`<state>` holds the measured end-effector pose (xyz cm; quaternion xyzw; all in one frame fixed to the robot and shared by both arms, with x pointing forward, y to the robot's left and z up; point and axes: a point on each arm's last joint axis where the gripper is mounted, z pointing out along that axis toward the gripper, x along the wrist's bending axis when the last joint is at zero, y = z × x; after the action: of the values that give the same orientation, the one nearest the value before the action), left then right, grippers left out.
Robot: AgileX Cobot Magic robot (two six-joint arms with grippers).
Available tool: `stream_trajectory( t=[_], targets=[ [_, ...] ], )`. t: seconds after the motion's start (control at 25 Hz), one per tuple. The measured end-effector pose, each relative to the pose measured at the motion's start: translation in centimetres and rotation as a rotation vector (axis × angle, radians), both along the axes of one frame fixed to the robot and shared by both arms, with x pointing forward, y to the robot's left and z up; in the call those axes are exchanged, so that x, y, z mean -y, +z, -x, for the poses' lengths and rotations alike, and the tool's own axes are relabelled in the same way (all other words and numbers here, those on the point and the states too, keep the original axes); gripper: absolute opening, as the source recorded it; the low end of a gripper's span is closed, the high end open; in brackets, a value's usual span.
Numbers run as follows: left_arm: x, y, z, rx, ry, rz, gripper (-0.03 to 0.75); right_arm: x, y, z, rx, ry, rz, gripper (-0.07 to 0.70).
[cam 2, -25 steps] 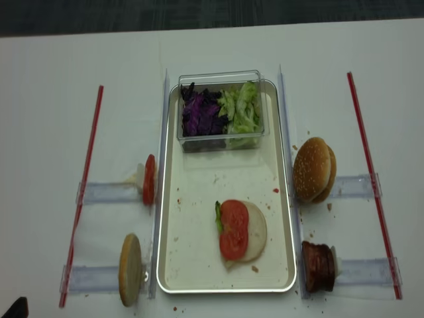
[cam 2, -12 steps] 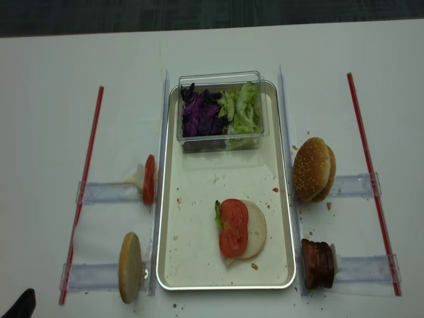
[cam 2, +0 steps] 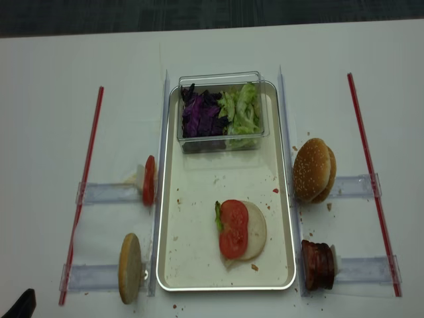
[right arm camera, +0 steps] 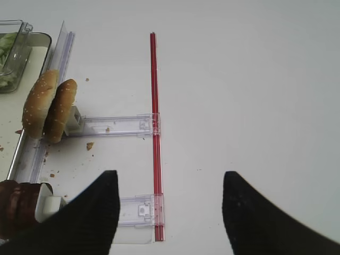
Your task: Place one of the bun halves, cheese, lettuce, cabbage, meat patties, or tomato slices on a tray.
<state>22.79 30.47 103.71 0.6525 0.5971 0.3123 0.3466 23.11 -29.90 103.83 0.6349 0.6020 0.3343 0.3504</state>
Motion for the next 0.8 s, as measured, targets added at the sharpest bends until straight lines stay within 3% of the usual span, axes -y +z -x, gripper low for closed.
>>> stream_trajectory(
  t=[0.24,0.8],
  targets=[
    [0.06,0.0,0.02,0.0,0.039,0.001,0.423,0.0,0.0,0.0,0.0,0.0,0.0,0.466],
    [0.06,0.0,0.02,0.0,0.041,0.001,0.423,0.0,-0.02,0.01,-0.002,0.0,0.0,0.466]
  ],
)
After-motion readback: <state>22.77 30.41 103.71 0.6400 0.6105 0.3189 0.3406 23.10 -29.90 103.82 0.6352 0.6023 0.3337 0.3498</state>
